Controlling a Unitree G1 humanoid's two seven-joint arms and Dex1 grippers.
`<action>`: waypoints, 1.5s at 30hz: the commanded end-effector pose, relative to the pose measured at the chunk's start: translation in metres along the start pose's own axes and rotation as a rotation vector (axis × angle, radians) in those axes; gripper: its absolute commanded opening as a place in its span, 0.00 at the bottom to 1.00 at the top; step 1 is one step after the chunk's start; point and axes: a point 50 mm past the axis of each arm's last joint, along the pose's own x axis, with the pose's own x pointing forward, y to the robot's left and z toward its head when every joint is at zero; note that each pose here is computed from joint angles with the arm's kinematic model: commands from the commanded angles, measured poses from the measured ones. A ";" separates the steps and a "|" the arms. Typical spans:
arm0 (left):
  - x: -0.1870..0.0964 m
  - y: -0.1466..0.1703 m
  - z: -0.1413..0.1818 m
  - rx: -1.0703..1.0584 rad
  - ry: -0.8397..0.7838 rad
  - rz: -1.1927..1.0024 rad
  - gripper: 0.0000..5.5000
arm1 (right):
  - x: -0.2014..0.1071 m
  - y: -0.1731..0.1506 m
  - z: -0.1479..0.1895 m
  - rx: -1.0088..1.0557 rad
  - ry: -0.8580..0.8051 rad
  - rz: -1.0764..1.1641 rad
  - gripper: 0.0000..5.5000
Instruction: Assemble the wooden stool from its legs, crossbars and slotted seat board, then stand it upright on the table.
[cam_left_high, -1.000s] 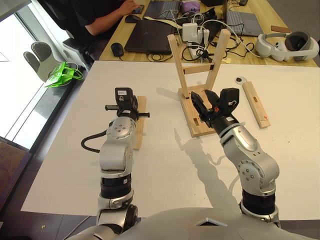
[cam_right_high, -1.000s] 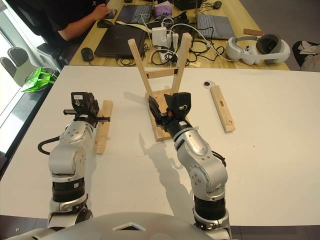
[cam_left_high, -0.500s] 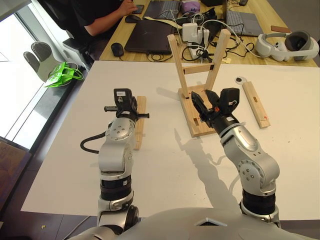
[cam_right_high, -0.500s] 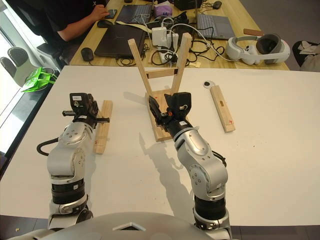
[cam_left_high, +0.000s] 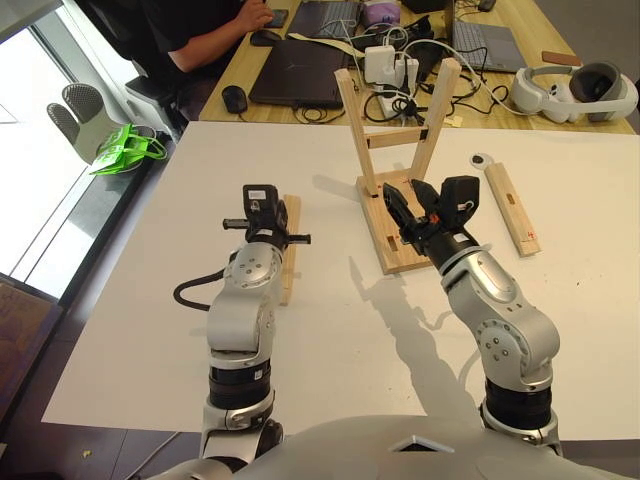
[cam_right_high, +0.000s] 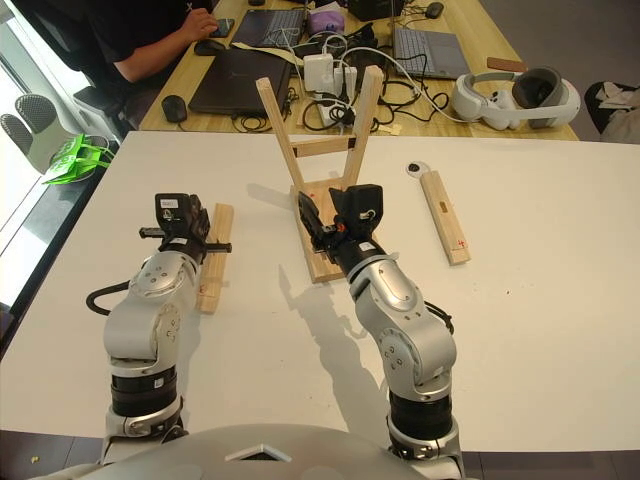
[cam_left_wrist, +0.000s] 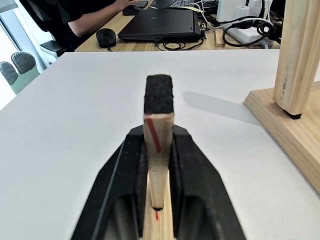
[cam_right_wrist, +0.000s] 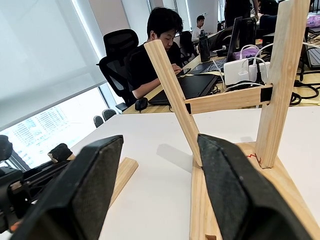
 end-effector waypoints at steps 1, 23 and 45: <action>-0.011 -0.003 -0.003 -0.062 0.000 0.023 0.07 | 0.002 -0.001 0.003 -0.013 -0.001 -0.004 0.50; 0.014 -0.098 0.007 -0.127 0.069 -0.229 0.07 | 0.006 -0.011 0.007 -0.037 -0.014 -0.029 0.50; 0.006 -0.082 0.009 0.080 0.046 -0.214 0.28 | 0.006 -0.016 0.010 -0.049 -0.013 -0.034 0.50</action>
